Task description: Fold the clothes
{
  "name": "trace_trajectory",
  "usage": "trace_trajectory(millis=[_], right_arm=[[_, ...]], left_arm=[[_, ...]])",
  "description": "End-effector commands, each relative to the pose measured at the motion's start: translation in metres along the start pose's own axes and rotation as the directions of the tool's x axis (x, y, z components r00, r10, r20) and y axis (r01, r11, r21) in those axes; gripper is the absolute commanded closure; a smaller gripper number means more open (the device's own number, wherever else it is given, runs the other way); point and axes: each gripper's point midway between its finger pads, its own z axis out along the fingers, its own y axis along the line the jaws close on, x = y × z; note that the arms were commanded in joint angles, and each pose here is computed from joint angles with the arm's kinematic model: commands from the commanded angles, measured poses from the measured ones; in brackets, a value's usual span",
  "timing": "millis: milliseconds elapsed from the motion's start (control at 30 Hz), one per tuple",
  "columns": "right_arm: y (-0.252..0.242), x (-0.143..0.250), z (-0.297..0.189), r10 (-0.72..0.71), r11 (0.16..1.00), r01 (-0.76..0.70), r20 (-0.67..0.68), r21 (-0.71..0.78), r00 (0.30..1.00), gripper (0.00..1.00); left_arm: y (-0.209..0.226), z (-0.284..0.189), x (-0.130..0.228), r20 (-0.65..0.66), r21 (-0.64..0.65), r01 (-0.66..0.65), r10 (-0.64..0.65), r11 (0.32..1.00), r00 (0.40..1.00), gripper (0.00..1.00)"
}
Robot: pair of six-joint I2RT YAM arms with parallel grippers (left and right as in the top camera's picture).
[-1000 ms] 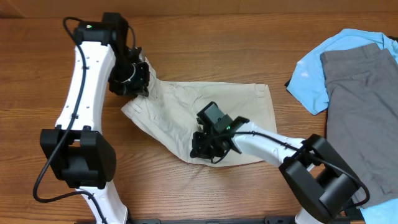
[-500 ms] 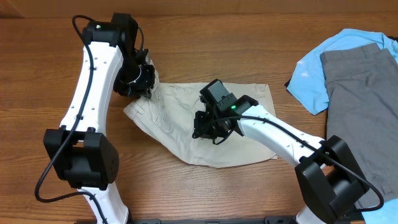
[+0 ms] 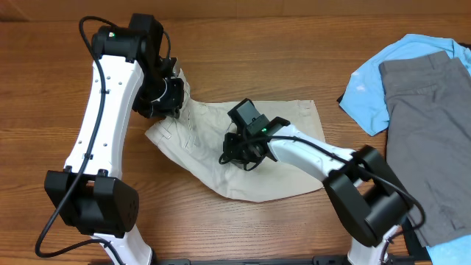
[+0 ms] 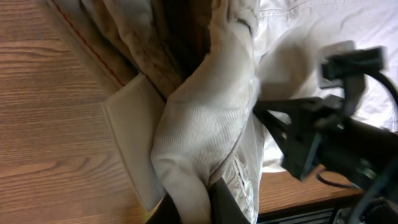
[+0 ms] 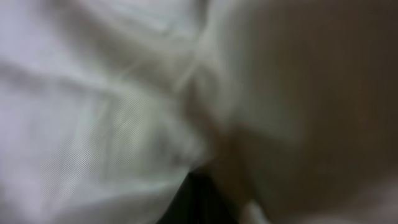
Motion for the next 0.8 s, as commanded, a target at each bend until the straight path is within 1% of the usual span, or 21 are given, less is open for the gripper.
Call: trace_trajectory(millis=[0,133,233,367,433,500,600,767], right_arm=[[-0.012,0.007,0.019,0.016,0.999,-0.015,-0.030,0.034,0.999,0.96],[-0.011,0.013,0.030,-0.002,0.999,0.004,-0.054,0.032,0.999,0.96],[-0.005,0.014,0.023,-0.075,0.997,0.074,-0.079,-0.006,0.994,0.96],[-0.003,-0.009,-0.011,-0.073,0.997,0.072,-0.047,-0.009,0.996,0.96],[0.000,-0.024,-0.030,-0.063,0.998,0.062,-0.014,-0.020,0.998,0.96],[0.005,-0.037,-0.044,-0.081,0.995,0.082,0.013,-0.053,0.997,0.96],[0.005,-0.051,-0.053,-0.070,0.995,0.073,0.049,-0.070,0.996,0.96],[0.001,-0.060,-0.049,-0.058,0.995,0.063,0.069,-0.076,0.996,0.96]], left_arm=[[-0.010,-0.018,0.001,0.055,0.012,-0.046,0.045,0.999,0.997,0.96],[-0.017,-0.017,0.003,0.051,0.011,-0.067,0.066,0.998,0.996,0.96],[-0.019,-0.015,0.005,0.047,-0.017,-0.084,0.085,0.996,0.995,0.96],[-0.014,-0.015,0.006,0.041,-0.084,-0.100,0.103,0.992,0.994,0.96],[-0.016,-0.014,0.008,0.037,-0.086,-0.106,0.110,0.991,0.993,0.96],[-0.018,-0.014,0.008,0.035,-0.086,-0.111,0.115,0.990,0.993,0.96],[-0.020,-0.013,0.010,0.029,-0.086,-0.119,0.122,0.989,0.992,0.96],[-0.021,-0.013,0.011,0.027,-0.085,-0.113,0.115,0.990,0.993,0.96]])
